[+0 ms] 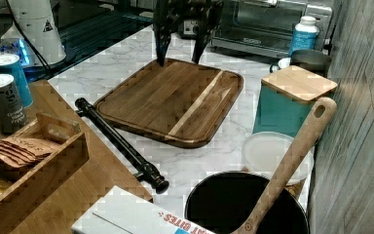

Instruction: Open the drawer.

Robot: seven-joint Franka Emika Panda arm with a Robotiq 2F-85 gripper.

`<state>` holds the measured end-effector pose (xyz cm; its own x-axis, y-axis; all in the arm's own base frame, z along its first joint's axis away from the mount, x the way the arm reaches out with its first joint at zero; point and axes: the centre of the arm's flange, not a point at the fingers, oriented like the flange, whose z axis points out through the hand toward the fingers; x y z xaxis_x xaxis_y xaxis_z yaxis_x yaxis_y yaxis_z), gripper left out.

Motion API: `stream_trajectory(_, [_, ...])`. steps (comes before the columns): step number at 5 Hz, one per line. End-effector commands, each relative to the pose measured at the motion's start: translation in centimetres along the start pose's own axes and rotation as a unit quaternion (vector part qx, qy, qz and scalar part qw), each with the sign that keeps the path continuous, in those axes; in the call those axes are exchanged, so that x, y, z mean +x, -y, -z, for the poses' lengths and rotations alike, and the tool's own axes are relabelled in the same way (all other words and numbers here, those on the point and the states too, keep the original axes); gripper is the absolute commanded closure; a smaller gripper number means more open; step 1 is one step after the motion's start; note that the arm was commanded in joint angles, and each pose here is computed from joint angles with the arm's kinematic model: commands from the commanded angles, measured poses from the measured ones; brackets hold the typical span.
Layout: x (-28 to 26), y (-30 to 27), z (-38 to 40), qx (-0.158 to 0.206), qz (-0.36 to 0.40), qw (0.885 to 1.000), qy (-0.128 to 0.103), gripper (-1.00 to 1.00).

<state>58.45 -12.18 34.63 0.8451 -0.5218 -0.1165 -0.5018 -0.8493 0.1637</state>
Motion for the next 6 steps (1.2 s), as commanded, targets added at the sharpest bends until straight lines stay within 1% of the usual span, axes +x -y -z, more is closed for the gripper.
stream_trajectory(1, [4.0, -12.0, 3.2, -0.021, -0.017, 0.995, -0.097, -1.0])
stream_trajectory(2, [5.0, -13.7, 2.0, -0.019, -0.001, 0.993, -0.117, -1.0])
stream_trajectory(3, [5.9, -13.7, 0.7, -0.024, 0.001, 0.993, -0.115, -1.0])
stream_trajectory(4, [5.5, -12.9, -0.1, -0.032, -0.004, 0.993, -0.11, -1.0])
stream_trajectory(5, [5.5, -12.8, -0.6, -0.023, -0.011, 0.995, -0.099, -1.0])
stream_trajectory(6, [5.8, -13.5, -1.5, -0.026, 0.003, 0.994, -0.11, -1.0])
